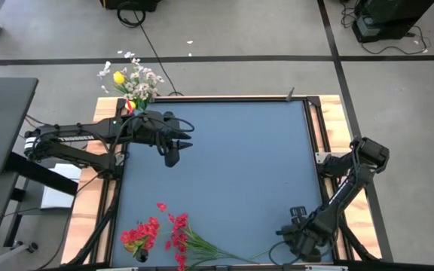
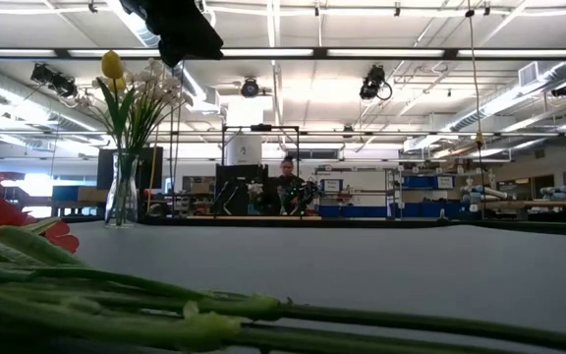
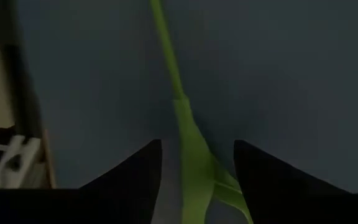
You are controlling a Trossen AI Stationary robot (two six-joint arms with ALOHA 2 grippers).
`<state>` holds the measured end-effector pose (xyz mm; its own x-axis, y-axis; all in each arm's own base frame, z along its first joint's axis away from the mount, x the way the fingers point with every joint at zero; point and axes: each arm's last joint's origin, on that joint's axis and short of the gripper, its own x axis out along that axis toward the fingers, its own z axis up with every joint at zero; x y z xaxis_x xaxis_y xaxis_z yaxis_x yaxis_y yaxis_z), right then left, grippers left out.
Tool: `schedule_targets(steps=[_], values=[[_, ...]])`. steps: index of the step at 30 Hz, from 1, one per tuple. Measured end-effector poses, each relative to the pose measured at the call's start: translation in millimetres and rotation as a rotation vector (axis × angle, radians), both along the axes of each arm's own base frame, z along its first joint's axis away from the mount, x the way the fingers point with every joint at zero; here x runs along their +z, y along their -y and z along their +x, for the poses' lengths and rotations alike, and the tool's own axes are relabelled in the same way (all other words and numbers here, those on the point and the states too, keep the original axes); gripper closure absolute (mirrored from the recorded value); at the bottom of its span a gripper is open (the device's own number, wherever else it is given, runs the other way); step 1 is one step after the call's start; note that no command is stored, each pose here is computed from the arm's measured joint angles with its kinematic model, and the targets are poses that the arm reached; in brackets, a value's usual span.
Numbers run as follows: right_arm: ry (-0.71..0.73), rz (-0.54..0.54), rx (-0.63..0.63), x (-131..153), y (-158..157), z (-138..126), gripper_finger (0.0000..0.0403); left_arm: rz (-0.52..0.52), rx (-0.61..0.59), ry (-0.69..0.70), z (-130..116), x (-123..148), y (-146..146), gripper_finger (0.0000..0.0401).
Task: Sort flowers into vase by color
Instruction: Put the black flowers into the yellow vase
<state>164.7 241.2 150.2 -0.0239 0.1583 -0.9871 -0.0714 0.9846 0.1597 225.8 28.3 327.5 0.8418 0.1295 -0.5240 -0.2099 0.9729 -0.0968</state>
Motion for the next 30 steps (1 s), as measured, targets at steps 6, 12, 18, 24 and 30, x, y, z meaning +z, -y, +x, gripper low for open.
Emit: schedule_targets(steps=[6,12,18,24,30], values=[[-0.063,0.03,-0.064,-13,11,-1,0.0236,-0.001,-0.001,-0.006,0,0,0,0.0271],[-0.122,0.062,-0.141,-10,20,14,0.0328,0.014,-0.011,-0.016,-1,-1,0,0.0271],[-0.146,0.347,-0.315,12,22,57,0.0385,0.015,-0.012,-0.016,-1,-1,0,0.0271],[-0.055,0.528,-0.612,60,56,111,0.0374,0.077,-0.051,-0.027,-1,-1,0,0.0271],[0.043,0.721,-0.932,118,111,150,0.0395,0.226,-0.148,-0.048,-1,-1,0,0.0271]])
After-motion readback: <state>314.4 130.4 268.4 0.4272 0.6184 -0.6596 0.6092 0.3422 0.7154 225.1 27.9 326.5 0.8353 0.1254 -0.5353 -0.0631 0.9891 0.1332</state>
